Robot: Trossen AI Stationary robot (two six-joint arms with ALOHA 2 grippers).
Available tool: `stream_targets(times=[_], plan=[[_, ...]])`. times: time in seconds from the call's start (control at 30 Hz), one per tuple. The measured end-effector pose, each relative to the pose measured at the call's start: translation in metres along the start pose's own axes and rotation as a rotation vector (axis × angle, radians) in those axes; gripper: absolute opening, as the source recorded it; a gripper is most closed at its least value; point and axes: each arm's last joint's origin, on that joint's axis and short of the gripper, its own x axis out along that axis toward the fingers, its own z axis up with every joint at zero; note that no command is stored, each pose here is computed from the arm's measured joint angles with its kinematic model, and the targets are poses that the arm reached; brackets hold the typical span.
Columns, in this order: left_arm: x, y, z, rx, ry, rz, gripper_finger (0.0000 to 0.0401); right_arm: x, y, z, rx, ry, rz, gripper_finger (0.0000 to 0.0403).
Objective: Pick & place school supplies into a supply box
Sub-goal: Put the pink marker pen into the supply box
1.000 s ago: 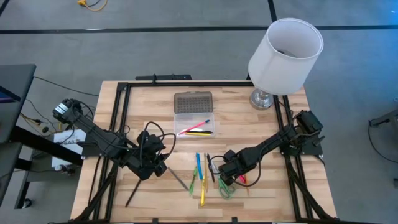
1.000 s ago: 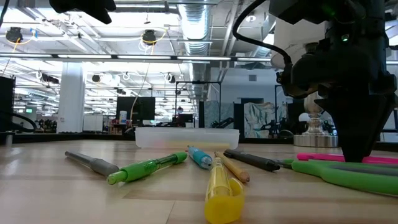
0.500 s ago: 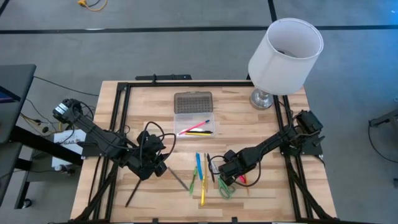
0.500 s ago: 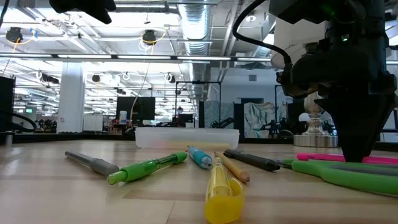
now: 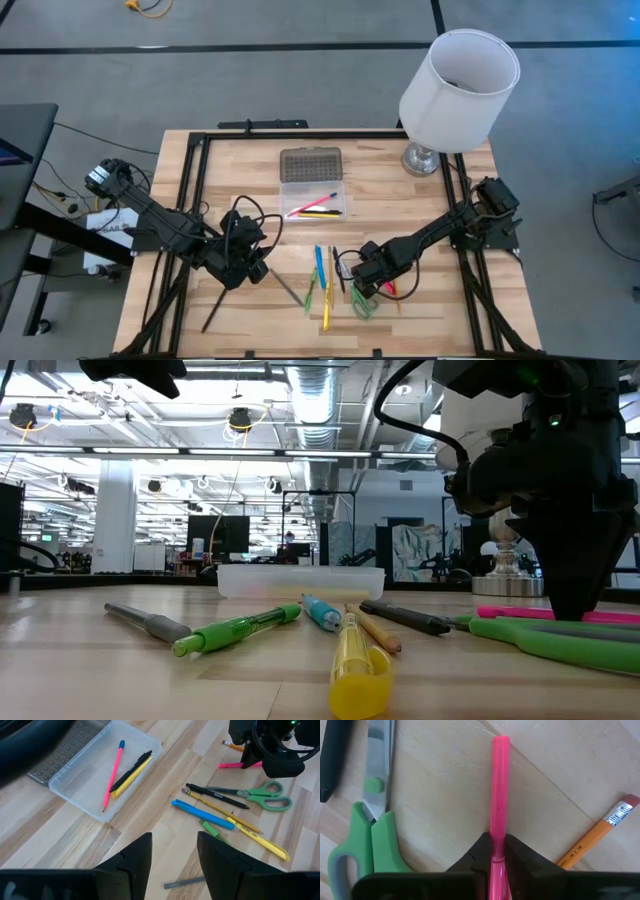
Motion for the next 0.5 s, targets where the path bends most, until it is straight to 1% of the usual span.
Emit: stream_targets(times=[0.17,0.33,0.5], plan=[[0.0000,0.0000,0.0000,0.000,0.000,0.000,0.0152,0.0000,0.0000,0.0000,-0.001,0.000,0.000,0.0019],[0.0000,0.0001,-0.0001,0.002,0.001,0.001,0.0152,-0.0001,0.0000,0.0000,-0.005,0.001,0.001,0.0022],[0.0000,0.0006,-0.0003,0.011,0.003,0.005,0.0152,-0.0053,0.0032,0.0009,-0.052,-0.002,0.010,0.0018]])
